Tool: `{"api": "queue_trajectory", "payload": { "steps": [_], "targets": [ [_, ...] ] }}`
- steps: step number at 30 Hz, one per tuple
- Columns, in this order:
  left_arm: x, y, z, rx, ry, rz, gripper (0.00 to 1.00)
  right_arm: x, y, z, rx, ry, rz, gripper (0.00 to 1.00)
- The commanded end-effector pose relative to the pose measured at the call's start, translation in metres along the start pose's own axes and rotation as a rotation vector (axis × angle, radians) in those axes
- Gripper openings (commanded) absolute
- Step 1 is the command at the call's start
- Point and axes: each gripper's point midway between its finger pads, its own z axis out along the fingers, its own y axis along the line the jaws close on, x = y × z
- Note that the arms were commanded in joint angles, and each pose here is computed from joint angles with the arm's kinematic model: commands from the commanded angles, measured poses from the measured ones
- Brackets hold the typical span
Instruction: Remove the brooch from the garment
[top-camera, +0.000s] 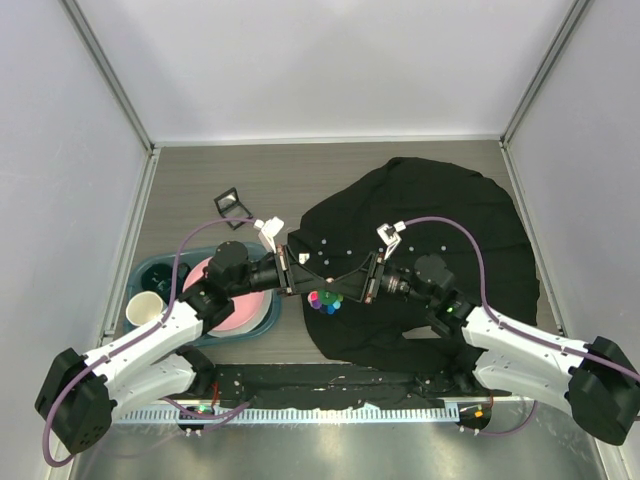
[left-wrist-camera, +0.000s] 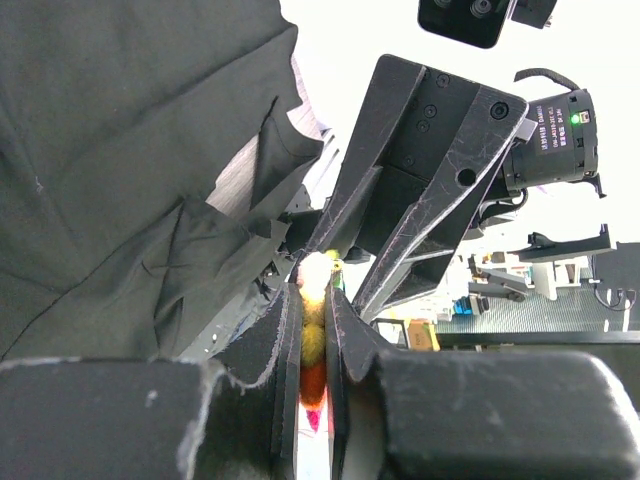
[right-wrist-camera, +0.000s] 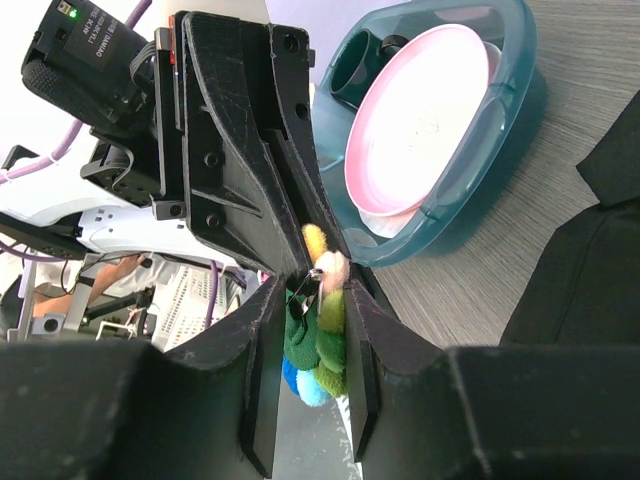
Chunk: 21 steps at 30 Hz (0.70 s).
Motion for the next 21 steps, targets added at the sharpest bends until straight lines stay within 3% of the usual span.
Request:
{"api": "queue_trajectory", "payload": {
  "steps": [1, 12, 21],
  "targets": [
    [-0.0044, -0.0137, -0.0019, 0.047, -0.015, 0.051, 0.00, -0.0125, 0.0268, 0.0021, -0.090, -0.018, -0.054, 0.33],
    [-0.0019, -0.0125, -0.0015, 0.040, 0.008, 0.073, 0.00, -0.0150, 0.0294, -0.0067, -0.084, -0.032, -0.069, 0.47],
    [0.0004, -0.0073, 0.0012, 0.026, 0.029, 0.074, 0.00, -0.0103, 0.0303, -0.0047, -0.101, -0.001, -0.079, 0.38]
  ]
}}
